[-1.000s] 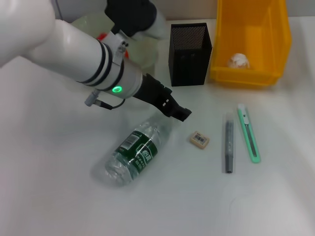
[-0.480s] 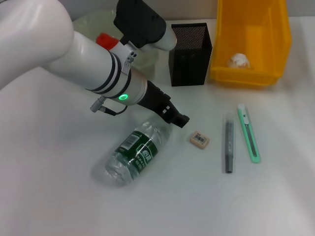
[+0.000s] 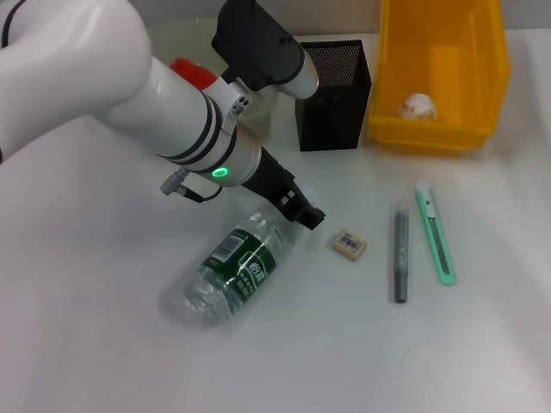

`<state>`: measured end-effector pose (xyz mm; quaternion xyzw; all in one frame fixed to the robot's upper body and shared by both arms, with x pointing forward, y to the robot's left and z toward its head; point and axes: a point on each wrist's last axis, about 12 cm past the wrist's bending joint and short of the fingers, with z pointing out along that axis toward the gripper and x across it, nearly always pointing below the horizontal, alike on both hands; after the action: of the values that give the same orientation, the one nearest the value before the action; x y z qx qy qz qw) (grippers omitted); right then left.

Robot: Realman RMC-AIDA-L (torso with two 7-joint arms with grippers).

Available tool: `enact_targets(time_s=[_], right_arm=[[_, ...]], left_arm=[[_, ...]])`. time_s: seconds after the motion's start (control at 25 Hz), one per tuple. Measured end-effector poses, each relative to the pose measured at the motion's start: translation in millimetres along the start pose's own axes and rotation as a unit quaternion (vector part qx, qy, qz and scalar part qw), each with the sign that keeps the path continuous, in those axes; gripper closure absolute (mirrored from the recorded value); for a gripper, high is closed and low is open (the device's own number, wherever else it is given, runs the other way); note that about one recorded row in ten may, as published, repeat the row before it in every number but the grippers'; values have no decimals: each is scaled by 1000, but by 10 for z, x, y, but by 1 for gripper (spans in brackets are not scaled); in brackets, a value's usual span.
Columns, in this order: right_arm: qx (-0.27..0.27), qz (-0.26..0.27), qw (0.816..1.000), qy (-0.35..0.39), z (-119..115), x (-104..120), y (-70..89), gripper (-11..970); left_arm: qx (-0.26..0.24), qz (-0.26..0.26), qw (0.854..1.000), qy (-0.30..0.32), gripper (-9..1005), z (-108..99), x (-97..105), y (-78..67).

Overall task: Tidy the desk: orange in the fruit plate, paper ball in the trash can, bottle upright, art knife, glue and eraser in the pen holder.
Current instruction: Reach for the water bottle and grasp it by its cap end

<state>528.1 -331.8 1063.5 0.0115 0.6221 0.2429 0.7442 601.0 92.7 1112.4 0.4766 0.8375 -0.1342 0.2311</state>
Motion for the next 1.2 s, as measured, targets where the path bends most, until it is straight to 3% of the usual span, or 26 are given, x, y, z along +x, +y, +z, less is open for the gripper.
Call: enact_targets(time_s=[0.64, 1.2], right_arm=[[4, 6, 1000, 3, -25, 28, 2, 257], [1, 9, 1000, -2, -60, 32, 18, 258]], left_arm=[[-14, 27, 999, 23, 310, 39, -3, -43], [-9, 28, 999, 34, 548, 36, 17, -53]])
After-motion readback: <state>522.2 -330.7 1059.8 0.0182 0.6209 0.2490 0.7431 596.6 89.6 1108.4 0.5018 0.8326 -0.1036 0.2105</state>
